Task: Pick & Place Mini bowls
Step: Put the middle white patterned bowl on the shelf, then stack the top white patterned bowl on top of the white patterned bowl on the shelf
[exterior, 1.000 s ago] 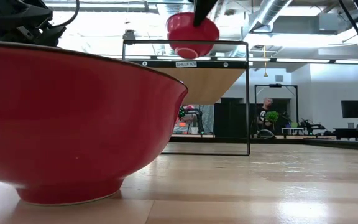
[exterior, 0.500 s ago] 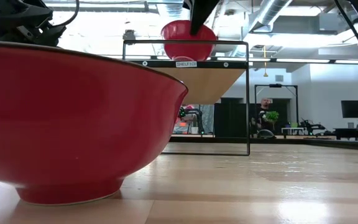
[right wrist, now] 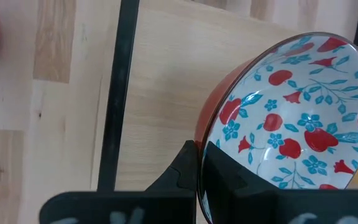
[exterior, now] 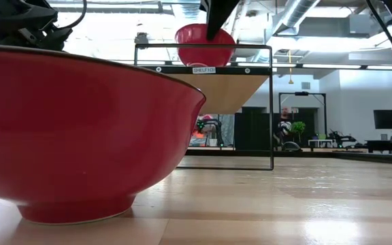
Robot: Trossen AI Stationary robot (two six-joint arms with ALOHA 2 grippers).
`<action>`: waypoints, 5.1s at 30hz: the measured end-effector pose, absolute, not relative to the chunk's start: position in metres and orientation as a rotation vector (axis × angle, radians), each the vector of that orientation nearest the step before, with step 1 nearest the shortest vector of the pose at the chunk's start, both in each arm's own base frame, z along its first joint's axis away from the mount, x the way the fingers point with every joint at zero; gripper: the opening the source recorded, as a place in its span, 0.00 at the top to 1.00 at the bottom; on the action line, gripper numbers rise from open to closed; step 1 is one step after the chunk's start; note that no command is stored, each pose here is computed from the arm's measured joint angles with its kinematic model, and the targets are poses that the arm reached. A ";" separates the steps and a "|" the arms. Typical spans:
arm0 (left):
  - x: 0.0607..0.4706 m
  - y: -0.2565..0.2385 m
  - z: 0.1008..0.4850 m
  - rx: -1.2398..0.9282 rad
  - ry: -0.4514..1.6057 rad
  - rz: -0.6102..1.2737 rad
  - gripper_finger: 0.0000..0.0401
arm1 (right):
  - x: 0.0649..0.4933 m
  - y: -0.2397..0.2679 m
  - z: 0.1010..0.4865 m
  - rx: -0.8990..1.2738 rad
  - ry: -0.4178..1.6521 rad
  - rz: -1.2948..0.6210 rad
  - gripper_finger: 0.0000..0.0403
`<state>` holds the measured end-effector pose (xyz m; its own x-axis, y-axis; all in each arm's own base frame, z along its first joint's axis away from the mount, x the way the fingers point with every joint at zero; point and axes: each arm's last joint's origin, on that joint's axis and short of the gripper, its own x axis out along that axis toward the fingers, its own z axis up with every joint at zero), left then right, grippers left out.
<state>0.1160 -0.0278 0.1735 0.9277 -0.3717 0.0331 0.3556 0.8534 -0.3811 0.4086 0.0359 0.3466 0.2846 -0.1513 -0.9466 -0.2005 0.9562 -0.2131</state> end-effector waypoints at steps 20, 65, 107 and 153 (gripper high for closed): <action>0.116 -0.028 0.174 -0.393 0.042 -0.382 0.70 | 0.412 0.029 0.332 -0.272 1.319 0.017 1.00; 0.116 -0.028 0.174 -0.392 0.042 -0.383 0.70 | 0.411 0.040 0.332 -0.227 1.316 0.070 0.78; 0.130 -0.030 0.211 -0.393 0.046 -0.382 0.70 | 0.258 0.029 0.386 0.046 0.783 -0.053 1.00; 0.183 -0.009 0.283 -0.405 0.945 -0.039 0.70 | 0.090 0.012 0.228 0.215 -0.267 0.179 1.00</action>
